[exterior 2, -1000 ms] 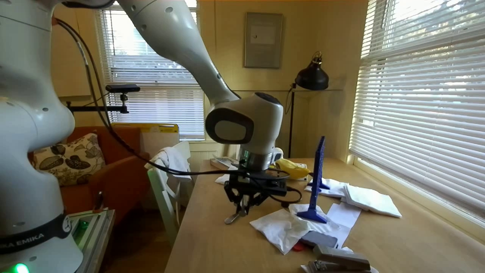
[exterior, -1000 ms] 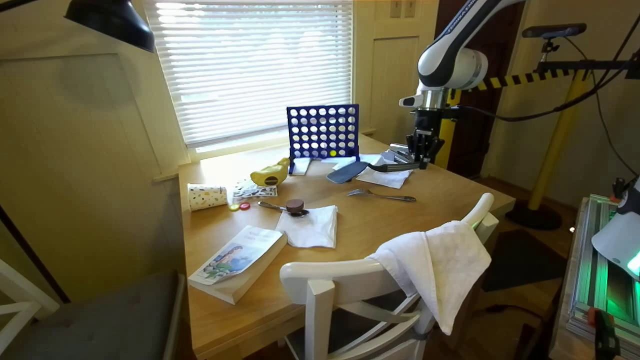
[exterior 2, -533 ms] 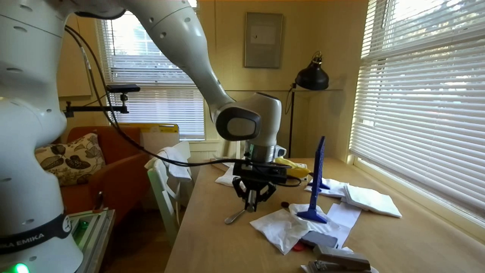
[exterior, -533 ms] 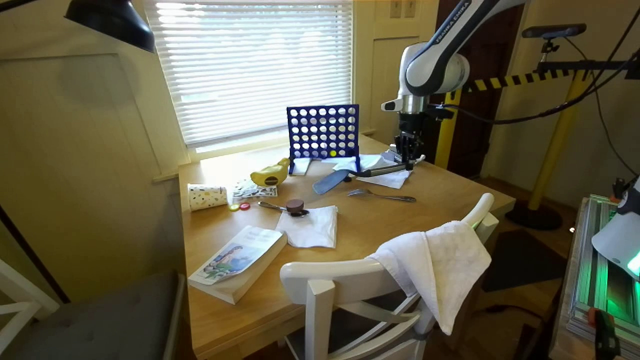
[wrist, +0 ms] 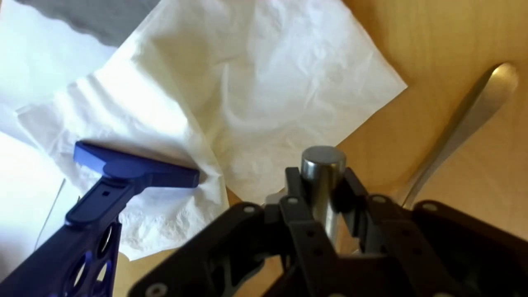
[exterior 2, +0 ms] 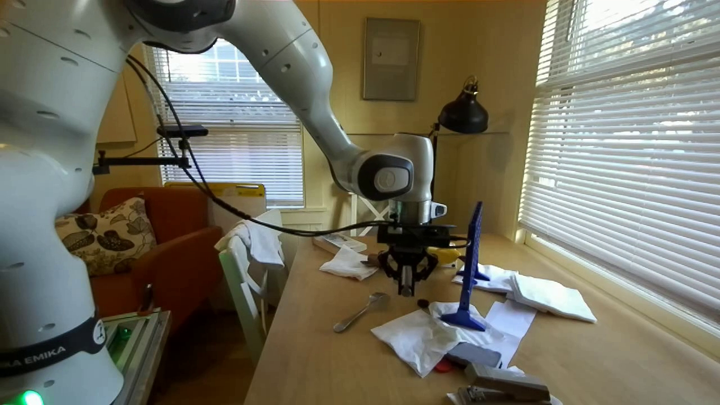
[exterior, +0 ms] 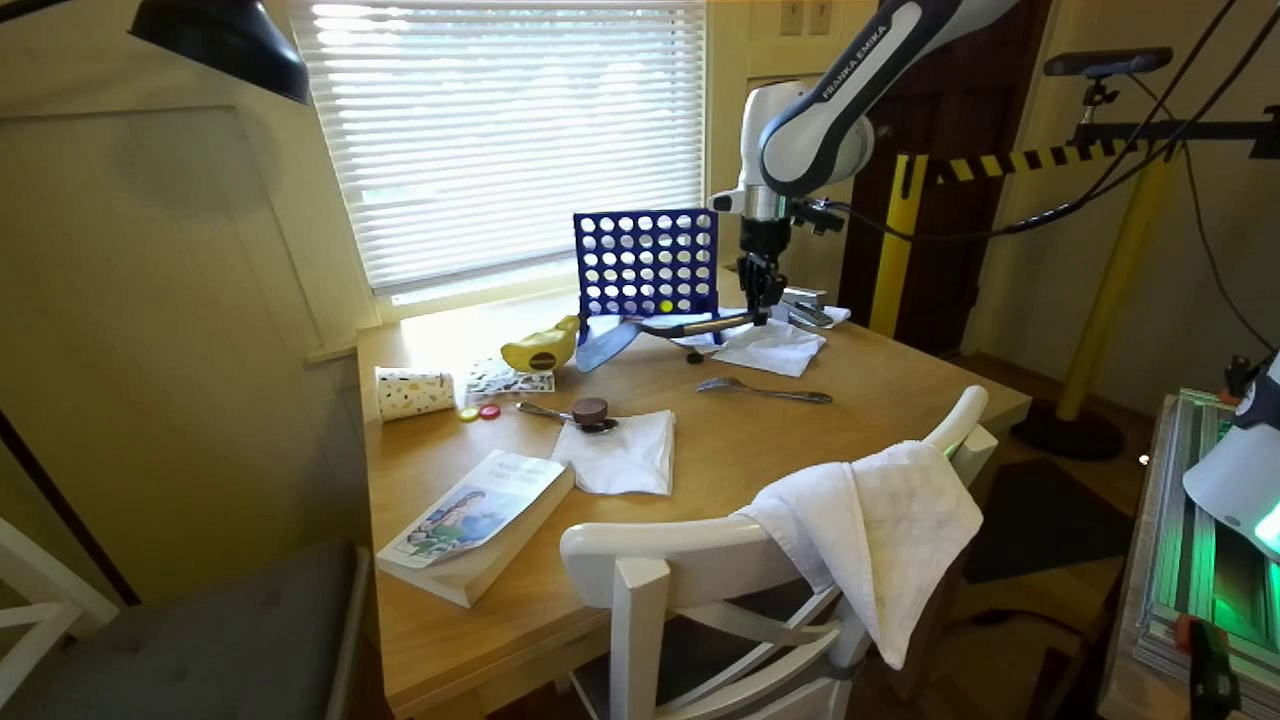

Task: Move the silver spatula to the left

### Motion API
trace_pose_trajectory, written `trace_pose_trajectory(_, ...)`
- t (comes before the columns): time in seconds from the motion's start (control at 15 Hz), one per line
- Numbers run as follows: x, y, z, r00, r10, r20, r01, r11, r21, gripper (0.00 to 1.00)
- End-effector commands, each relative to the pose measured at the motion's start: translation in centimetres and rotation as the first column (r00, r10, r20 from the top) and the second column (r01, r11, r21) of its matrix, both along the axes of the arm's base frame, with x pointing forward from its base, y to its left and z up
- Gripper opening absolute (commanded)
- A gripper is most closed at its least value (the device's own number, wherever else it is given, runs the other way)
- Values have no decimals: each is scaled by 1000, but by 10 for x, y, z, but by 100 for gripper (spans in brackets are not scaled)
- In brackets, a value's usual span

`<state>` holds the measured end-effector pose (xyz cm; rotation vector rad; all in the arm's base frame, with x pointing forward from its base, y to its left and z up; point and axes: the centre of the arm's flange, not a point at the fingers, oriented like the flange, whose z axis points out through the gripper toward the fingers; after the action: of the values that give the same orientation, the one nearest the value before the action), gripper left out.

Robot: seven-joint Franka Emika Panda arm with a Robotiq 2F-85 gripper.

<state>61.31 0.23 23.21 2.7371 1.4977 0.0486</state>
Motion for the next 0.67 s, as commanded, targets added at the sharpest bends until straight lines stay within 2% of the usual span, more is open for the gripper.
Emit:
trace_pose_trajectory(0.0, 3, 3, 0, 1000, 4, 4, -4, 1000, 2, 26)
trace_pose_trajectory(0.13, 5, 3, -1, 1000, 7, 4, -7, 1000, 3, 26)
trace_pose_trajectory(0.2, 5, 3, -1, 1000, 7, 3, -7, 1000, 3, 6)
trace_pose_trajectory(0.4, 39, 23, -5, 999, 44, 32, -44, 999, -16, 6)
trace_pose_trajectory(0.6, 70, 53, -1, 989, 137, 52, -135, 990, -29, 6)
